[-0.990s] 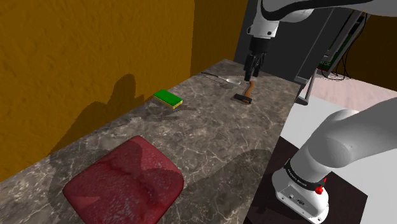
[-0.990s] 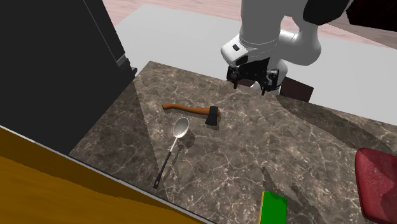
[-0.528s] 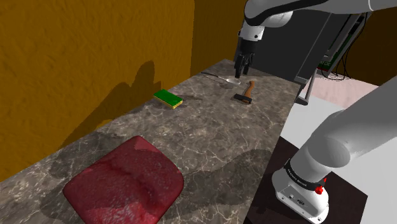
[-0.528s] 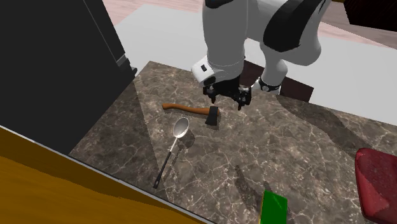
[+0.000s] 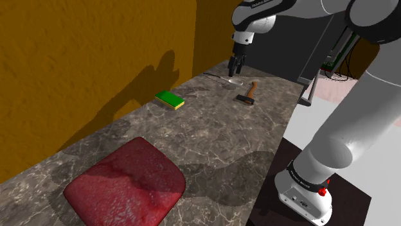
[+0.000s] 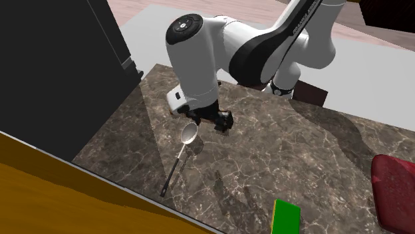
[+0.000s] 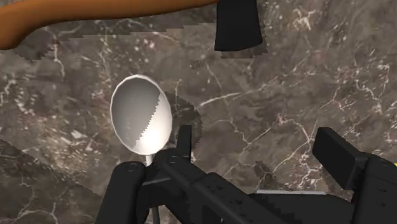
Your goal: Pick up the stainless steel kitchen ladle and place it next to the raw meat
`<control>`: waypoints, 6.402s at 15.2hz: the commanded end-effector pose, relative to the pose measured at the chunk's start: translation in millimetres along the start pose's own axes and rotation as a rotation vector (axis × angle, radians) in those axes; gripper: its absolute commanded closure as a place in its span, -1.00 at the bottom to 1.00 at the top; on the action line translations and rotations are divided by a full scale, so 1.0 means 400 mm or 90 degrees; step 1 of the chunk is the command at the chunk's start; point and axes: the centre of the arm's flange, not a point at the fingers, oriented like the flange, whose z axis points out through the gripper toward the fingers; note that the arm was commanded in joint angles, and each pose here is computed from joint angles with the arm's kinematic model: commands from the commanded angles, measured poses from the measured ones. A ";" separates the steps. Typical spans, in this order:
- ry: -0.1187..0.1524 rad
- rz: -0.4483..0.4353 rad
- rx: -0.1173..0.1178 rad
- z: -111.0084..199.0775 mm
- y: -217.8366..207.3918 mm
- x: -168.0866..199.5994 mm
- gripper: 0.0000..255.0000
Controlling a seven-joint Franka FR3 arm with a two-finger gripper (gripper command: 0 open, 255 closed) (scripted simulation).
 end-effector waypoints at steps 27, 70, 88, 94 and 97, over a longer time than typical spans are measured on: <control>0.022 -0.024 0.006 0.186 0.234 0.263 1.00; 0.022 -0.024 0.006 -0.053 -0.161 0.175 1.00; 0.022 -0.024 0.006 0.037 -0.738 0.063 1.00; 0.022 -0.024 0.006 0.067 -0.930 0.026 1.00; 0.022 -0.024 0.006 0.096 -0.949 0.023 1.00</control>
